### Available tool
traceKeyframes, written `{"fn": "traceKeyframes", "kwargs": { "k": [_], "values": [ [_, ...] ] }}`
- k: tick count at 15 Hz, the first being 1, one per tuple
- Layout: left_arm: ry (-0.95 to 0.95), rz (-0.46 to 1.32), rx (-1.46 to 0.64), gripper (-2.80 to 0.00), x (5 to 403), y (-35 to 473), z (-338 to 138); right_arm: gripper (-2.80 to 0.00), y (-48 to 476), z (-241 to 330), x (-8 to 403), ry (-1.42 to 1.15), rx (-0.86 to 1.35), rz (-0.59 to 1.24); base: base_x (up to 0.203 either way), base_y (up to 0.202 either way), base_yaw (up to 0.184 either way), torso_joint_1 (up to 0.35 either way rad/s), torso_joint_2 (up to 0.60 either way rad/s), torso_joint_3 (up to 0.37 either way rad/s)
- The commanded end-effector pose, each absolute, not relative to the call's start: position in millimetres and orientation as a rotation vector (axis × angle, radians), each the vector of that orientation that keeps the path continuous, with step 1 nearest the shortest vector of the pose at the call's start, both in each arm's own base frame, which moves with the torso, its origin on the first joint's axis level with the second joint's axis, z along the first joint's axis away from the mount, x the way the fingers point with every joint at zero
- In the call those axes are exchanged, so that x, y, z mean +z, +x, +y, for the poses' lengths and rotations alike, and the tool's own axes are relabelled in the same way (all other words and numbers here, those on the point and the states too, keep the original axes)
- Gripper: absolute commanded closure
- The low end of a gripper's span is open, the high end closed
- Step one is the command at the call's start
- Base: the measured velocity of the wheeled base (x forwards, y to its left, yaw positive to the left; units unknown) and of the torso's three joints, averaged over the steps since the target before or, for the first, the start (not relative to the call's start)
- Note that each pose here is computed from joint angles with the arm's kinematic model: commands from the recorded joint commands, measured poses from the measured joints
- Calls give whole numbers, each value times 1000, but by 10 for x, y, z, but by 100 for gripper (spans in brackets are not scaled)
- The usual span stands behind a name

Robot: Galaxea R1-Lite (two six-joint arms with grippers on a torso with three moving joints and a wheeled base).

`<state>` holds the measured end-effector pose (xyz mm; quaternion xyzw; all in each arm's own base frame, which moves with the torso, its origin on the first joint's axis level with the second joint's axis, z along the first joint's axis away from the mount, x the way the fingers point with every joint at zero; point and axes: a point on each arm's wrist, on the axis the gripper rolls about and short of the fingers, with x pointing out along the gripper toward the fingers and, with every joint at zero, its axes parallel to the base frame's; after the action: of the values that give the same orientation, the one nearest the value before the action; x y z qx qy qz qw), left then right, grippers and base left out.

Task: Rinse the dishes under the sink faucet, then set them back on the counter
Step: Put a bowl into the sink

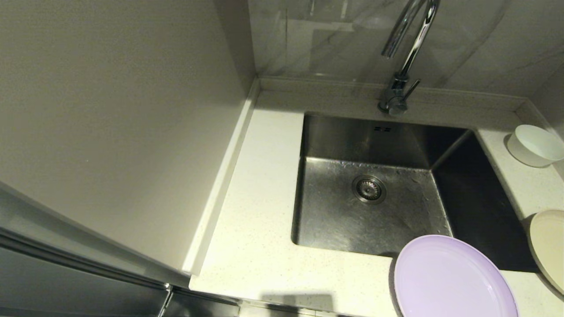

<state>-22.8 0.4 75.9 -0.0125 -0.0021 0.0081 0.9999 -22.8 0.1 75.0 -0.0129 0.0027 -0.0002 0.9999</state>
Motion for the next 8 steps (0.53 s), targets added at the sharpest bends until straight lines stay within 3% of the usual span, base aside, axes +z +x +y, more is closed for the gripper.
{"fn": "traceKeyframes", "kwargs": {
  "k": [1, 8],
  "values": [
    [-26, -8, 17, 0, 759, -230, 4, 0, -227, 1, 749, -26, 0, 8, 0, 0, 0, 0, 0, 0],
    [-26, -8, 17, 0, 759, -230, 4, 0, -227, 2, 750, -38, 5, 6, 0, 0, 0, 0, 0, 0]
  ]
}}
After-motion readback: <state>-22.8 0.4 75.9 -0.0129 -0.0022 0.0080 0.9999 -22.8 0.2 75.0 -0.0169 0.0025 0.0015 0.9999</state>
